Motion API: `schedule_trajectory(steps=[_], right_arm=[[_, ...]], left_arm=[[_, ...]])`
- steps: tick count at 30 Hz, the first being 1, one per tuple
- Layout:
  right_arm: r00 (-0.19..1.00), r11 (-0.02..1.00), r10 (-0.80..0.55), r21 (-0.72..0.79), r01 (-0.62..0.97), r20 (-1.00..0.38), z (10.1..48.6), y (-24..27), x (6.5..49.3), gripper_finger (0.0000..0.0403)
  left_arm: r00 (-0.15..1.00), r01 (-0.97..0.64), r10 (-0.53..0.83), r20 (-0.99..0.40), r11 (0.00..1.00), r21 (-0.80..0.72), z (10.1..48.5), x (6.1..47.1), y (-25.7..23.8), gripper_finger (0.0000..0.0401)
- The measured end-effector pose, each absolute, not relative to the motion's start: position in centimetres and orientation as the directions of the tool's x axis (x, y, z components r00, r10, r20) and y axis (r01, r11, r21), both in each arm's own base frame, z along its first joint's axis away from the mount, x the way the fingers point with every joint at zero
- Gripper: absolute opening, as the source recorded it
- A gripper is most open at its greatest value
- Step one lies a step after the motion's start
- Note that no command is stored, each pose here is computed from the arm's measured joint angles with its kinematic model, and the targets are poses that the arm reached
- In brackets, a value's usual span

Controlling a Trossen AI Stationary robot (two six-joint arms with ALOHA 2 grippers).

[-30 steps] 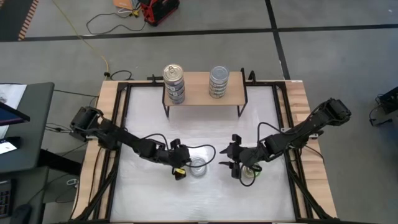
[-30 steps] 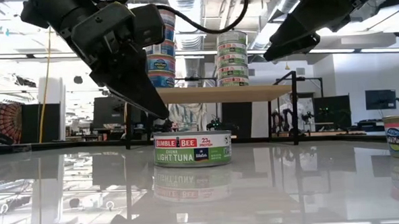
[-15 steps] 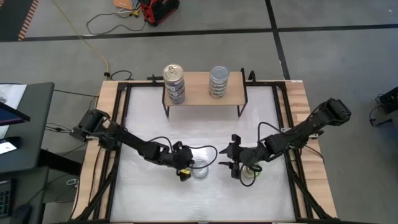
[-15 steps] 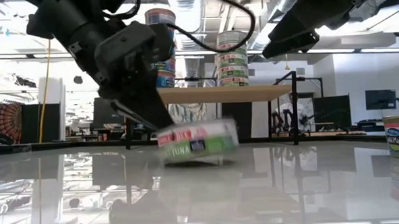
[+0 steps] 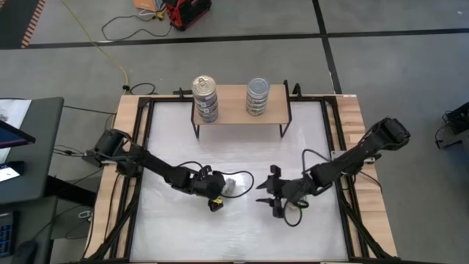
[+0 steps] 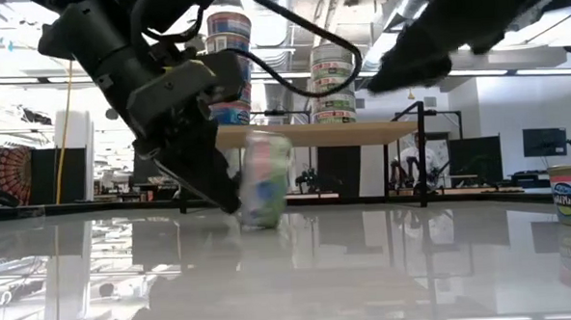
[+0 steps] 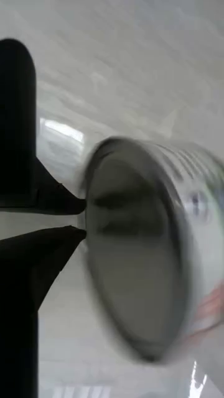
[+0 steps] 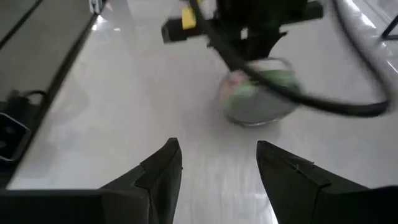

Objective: Stack canned seafood by type on shelf
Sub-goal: Stack the green tuna can on top of the other green tuna cans on the shelf

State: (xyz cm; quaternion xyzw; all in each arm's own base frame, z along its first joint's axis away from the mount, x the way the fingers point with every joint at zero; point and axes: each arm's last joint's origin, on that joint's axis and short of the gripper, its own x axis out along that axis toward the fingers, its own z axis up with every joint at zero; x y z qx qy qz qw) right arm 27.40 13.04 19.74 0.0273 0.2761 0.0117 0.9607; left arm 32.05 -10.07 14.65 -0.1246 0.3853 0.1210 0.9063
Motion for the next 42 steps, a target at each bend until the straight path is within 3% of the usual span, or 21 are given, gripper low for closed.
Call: schedule_trajectory(steps=[10, 16, 23, 27, 33, 38, 42], right_arm=[[0.805, 0.996, -0.035, 0.05, 0.079, -0.592, 16.4, 12.1, 30.1, 0.024], [0.814, 0.997, -0.065, 0.002, 0.081, -0.577, 16.5, 11.0, 31.1, 0.025], [0.863, 0.996, -0.079, -0.005, 0.088, -0.499, 16.5, 10.0, 32.5, 0.0304], [0.88, 0.995, -0.096, -0.034, 0.091, -0.465, 16.5, 9.7, 34.4, 0.035], [0.866, 0.987, -0.158, -0.056, 0.15, -0.474, 17.3, 9.0, 36.7, 0.0387], [0.834, 0.977, -0.206, -0.056, 0.206, -0.512, 16.2, 8.3, 37.6, 0.0383], [0.825, 0.982, -0.133, 0.037, 0.183, -0.549, 15.1, 8.3, 38.0, 0.0368]], left_arm=[[0.662, -0.317, 0.145, -0.736, 0.943, -0.1, 14.6, 31.9, -10.0, 0.0038], [0.685, -0.287, 0.191, -0.704, 0.958, -0.02, 16.5, 30.5, -11.2, 0.0038], [0.715, -0.318, 0.354, -0.603, 0.933, 0.169, 19.3, 27.8, -12.8, 0.0038], [0.746, -0.293, 0.349, -0.567, 0.937, 0.191, 20.0, 26.1, -12.8, 0.0022], [0.854, -0.221, 0.212, -0.475, 0.975, 0.037, 19.6, 22.8, -11.1, 0.0004], [0.91, -0.214, 0.169, -0.378, 0.974, -0.079, 18.7, 19.5, -9.1, 0.0003], [0.923, -0.233, 0.166, -0.349, 0.959, -0.159, 18.2, 17.9, -8.2, 0.0006]])
